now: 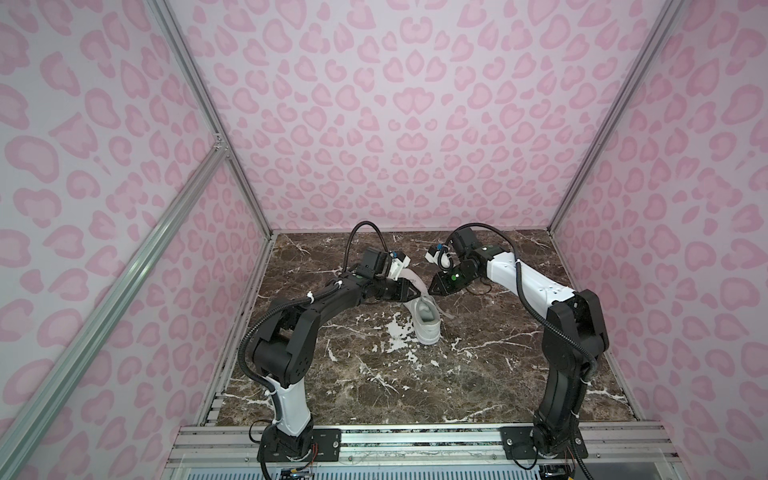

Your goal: Tie the shoes

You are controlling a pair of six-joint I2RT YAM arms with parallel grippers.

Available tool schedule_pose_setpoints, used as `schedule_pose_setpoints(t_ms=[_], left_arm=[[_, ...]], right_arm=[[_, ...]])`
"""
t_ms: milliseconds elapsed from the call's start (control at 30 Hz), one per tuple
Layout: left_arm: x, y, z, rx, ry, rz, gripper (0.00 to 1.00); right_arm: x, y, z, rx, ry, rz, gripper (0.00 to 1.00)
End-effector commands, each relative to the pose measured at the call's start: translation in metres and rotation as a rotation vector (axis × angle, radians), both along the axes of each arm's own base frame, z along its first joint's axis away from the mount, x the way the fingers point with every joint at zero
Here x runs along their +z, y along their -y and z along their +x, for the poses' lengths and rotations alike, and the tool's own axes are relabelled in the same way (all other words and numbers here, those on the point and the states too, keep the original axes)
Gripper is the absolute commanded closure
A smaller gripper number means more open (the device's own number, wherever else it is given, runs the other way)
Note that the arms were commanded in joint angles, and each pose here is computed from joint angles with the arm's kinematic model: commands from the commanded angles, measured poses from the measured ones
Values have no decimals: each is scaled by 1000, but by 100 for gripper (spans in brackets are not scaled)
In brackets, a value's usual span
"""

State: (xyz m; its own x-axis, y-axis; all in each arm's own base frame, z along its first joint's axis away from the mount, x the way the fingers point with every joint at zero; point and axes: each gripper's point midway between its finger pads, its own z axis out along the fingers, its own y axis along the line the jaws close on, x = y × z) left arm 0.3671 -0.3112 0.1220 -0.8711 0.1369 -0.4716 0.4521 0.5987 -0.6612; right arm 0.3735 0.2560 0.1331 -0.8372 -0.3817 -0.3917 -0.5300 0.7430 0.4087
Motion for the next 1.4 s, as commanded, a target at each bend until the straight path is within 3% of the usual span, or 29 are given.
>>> schedule_pose_setpoints(t_ms=[0,233,700,1367], left_arm=[[1,3,-3,-19,7,-6,73],[4,4,-3,-17,5,-14,97],[13,-3,-12,-26,5,13,97],[4,-30,-18,31,-7,97,97]], right_arm=[[0,0,-1,9,-3,3,75],[0,-2,0,15,0,10,75],[-10,-29,8,75,26,29,76],[-43,-16,5,38,-22,-68,79]])
